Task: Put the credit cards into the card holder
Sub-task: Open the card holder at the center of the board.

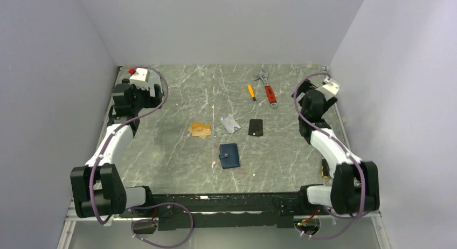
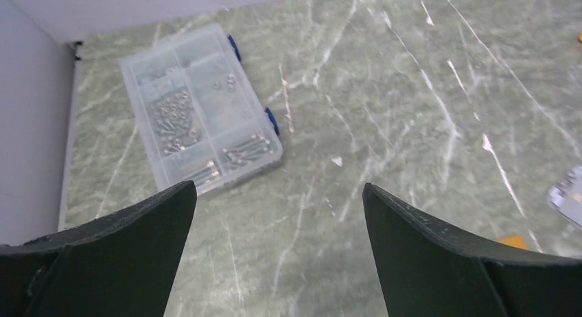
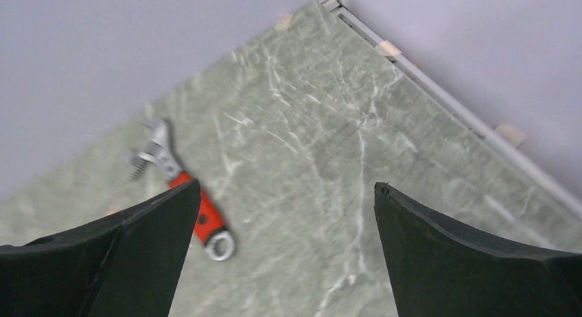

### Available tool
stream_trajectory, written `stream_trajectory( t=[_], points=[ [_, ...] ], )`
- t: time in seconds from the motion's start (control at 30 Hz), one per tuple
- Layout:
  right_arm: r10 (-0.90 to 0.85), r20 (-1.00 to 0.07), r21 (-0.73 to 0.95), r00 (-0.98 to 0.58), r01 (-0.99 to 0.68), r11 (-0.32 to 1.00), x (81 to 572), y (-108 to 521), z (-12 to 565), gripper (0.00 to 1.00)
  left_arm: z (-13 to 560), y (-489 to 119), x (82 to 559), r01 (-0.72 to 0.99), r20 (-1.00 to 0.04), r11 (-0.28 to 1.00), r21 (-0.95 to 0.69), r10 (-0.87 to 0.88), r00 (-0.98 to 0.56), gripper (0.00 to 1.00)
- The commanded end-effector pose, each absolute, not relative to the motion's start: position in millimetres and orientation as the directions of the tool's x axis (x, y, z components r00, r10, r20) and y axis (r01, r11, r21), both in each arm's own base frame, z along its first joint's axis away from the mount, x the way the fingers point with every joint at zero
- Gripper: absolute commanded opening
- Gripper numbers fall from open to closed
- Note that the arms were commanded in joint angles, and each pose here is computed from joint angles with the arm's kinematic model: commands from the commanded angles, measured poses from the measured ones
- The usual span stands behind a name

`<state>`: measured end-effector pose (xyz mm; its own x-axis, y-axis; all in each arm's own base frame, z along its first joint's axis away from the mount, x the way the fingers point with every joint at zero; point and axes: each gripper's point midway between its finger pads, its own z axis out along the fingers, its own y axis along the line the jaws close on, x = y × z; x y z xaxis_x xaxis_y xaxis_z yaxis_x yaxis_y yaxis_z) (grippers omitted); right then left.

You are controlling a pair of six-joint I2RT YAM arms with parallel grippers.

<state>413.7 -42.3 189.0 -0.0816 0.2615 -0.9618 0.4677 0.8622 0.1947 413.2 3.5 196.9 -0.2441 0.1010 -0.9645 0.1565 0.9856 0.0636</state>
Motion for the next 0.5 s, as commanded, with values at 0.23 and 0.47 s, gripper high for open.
stream_trajectory(
  t=[0.23, 0.47],
  points=[
    [0.41, -0.851, 0.366, -0.328, 0.189, 0.911, 403, 65, 211, 1.0, 156, -82, 333, 0.462, -0.745, 0.867, -0.186, 0.182, -0.642, 0.98],
    [0.182, -0.817, 0.251, -0.547, -0.054, 0.966, 338, 175, 157, 1.0, 153, -133, 304, 0.571, -0.706, 0.761, -0.308, 0.22, -0.673, 0.98]
  ],
)
